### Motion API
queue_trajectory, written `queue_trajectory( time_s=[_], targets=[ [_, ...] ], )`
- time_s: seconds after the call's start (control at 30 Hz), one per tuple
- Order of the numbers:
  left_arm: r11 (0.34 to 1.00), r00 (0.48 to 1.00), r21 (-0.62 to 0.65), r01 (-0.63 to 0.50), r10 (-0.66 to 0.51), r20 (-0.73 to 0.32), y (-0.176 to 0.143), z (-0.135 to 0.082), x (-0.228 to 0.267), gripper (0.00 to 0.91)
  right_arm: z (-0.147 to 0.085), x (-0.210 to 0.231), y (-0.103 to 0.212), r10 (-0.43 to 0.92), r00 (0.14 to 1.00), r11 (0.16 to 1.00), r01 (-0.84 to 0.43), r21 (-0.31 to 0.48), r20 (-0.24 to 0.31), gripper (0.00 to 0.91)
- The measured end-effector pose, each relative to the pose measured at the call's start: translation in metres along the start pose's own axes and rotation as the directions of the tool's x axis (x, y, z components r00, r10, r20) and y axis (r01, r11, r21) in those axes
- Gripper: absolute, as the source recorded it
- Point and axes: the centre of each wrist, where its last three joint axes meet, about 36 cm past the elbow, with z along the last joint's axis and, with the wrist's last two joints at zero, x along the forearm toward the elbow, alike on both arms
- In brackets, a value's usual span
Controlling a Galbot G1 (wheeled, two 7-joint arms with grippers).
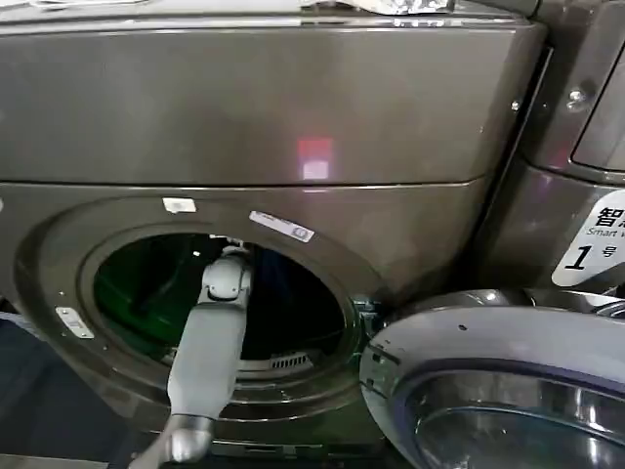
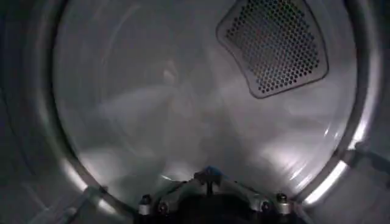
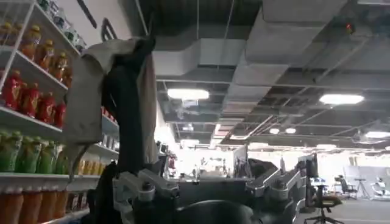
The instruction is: Grasp the clothes from the dryer.
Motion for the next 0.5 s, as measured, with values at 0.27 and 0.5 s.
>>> queue_trajectory(
  time_s=[0.27, 0.5],
  targets=[
    [1.000, 1.000, 0.026, 0.015, -0.015, 0.003, 0.0009, -0.0029, -0.0010, 0.000, -0.0047, 0.0026, 0.0029, -0.008, 1.000, 1.000, 0.008, -0.004, -0.007, 0.907],
    [0.999, 1.000, 0.036, 0.019, -0.019, 0.003, 0.0022, -0.0031, -0.0014, 0.000, -0.0074, 0.0037, 0.0038, -0.011, 1.000, 1.000, 0.011, -0.006, -0.017, 0.907]
  ],
)
